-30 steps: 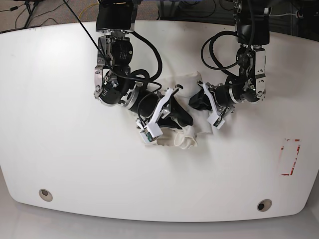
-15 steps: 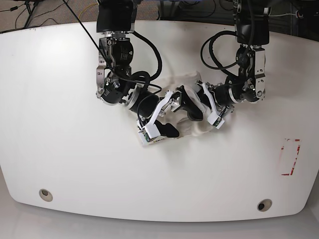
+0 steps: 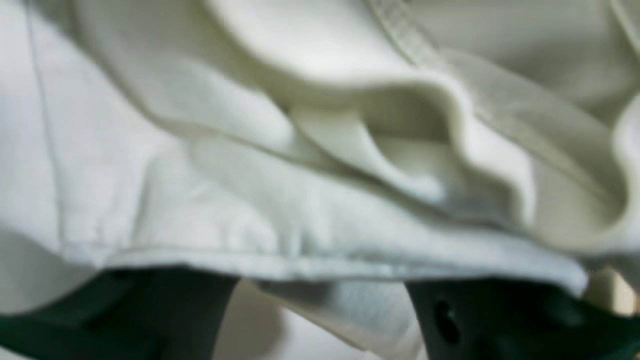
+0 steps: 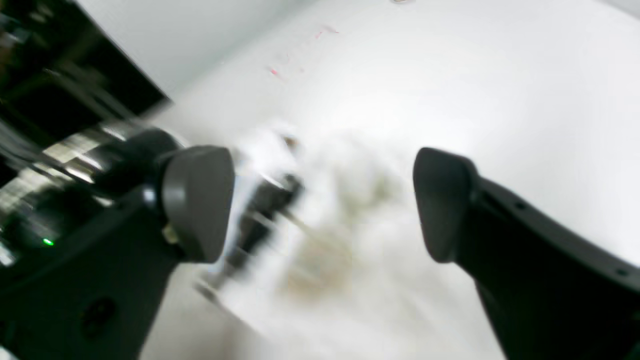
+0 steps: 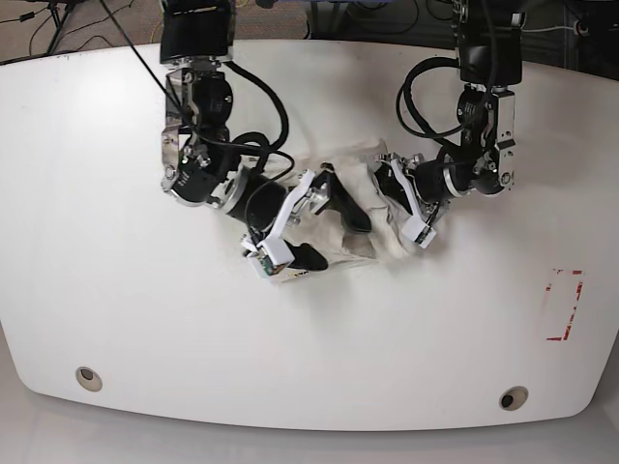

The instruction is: Layout the t-shirt on the table in an organized manner, then fold the t-shirt properly

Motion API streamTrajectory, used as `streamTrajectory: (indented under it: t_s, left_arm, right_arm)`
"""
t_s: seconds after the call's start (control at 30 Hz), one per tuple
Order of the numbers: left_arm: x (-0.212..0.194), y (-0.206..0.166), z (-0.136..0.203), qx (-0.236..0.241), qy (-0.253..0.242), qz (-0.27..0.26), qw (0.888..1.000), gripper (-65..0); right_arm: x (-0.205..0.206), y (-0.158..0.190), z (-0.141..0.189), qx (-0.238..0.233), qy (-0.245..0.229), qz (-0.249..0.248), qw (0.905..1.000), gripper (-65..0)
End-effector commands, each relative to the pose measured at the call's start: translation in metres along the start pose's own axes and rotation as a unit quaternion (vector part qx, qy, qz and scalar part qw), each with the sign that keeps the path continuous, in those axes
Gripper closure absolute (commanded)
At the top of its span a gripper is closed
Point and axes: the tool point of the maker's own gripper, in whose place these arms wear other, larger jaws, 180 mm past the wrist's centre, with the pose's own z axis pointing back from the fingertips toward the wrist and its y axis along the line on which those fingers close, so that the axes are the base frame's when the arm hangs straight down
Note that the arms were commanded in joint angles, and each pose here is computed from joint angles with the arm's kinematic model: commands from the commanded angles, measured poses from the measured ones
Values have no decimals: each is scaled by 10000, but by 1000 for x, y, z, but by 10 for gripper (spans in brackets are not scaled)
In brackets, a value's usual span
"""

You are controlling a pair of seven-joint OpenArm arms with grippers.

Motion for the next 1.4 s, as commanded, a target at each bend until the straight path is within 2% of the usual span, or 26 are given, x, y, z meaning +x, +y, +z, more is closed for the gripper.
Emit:
streamTrajectory:
  t_s: [0.0,0.23,0.53,0.67,0.87,1.0,1.1,1.23,1.37]
  left_arm:
    - [-25,13,6,243,516,125,9983,-262]
    - [1,17,19,219,-68,322,9992,-376]
    - [43,15,51,106,-741,62,9972,-382]
    - [68,12,79,3,-1122,-186,9935,-381]
    - [88,2,112,-161,-1450,-504,9880,-379]
    - [91,-3,132,-207,-1473,-721,9862,-379]
    - [87,1,151,-85,-1303,-924,9871,-379]
    - [70,18,178,214,-1100,-878,9898,-379]
    - [64,46,222,825,-1169,-758,9868,-379]
  right_arm:
    - [13,-4,7,-13,-163,196,9997,-498]
    - [-2,-16,18,-149,124,289,9994,-488]
    - [-15,-13,21,-141,247,189,9994,-488]
    - [-20,-10,21,-122,271,129,9995,-488]
    - [-22,-9,21,-112,283,96,9995,-488]
    - [-23,-8,21,-108,282,86,9995,-488]
    - [-22,-8,20,-109,278,92,9995,-488]
    - [-22,-8,20,-103,278,98,9995,-488]
    - [-22,-3,17,-24,282,116,9995,-488]
